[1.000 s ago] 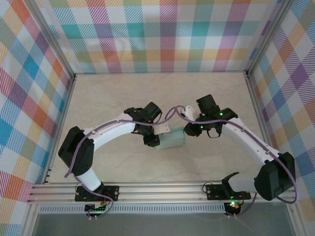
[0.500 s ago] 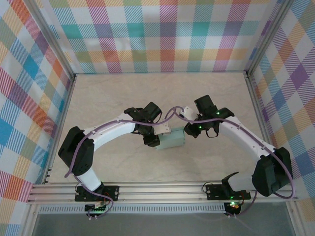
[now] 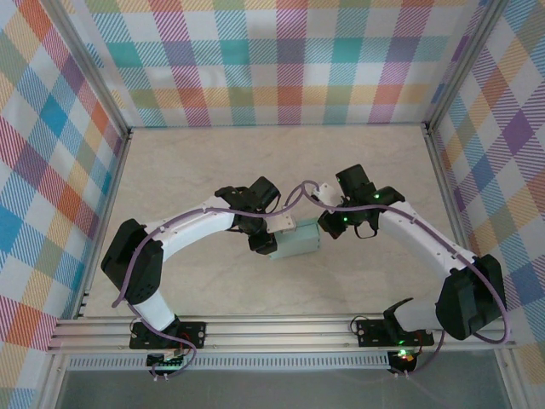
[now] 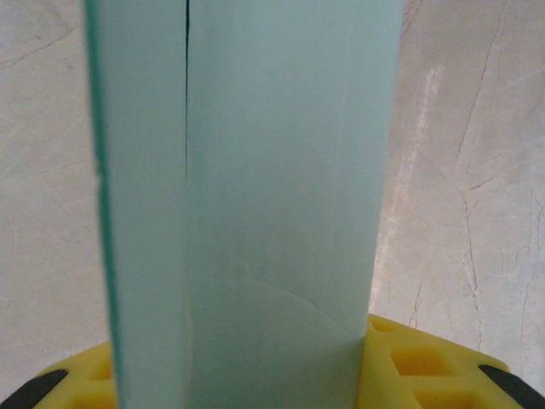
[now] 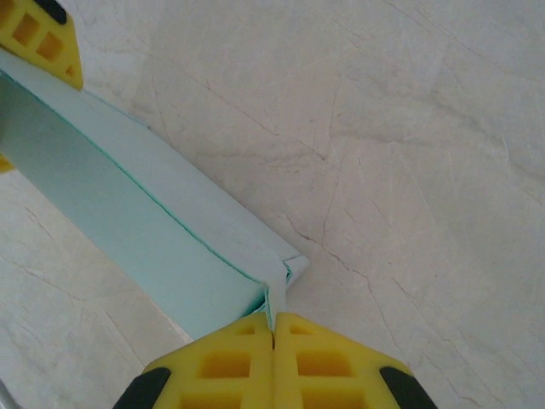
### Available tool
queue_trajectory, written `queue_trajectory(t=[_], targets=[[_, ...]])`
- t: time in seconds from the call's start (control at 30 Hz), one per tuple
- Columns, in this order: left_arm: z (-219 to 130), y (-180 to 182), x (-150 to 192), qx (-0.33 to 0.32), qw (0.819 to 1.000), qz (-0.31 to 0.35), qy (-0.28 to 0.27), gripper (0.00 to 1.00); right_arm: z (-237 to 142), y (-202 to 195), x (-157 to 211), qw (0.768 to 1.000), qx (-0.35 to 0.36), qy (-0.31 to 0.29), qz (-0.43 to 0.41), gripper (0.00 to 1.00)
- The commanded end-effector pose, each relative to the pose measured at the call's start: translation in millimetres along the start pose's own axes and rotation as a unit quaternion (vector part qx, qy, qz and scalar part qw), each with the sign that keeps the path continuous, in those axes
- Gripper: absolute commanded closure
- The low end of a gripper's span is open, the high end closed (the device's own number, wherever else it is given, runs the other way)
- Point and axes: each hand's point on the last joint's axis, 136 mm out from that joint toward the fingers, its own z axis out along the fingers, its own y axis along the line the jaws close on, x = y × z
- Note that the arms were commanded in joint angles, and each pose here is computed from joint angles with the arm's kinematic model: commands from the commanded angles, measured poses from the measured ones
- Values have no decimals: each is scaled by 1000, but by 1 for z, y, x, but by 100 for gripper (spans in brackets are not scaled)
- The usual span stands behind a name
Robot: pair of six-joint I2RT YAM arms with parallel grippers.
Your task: Fold the paper box
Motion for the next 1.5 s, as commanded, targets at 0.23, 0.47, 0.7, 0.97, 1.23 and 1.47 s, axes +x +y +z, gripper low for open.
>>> queue_trajectory(t=[0.23,0.47,0.7,0.97,1.23,1.47], targets=[[10,0,3,2,1000,-9,12,63,2,9,-4,988,61,-48,136,100],[11,1,3,-6,1000,-5,16,63,7,10,-1,977,107,-64,176,100],[10,1,1,-17,1000,-2,16,61,8,6,4,963,136,-73,223,100],[11,4,3,-31,999,-1,22,60,21,13,21,958,150,-60,238,100],[10,4,2,-36,999,-1,22,59,23,7,36,951,169,-53,255,100],[2,4,-6,-47,999,-11,-7,36,22,4,36,952,175,-66,244,100]])
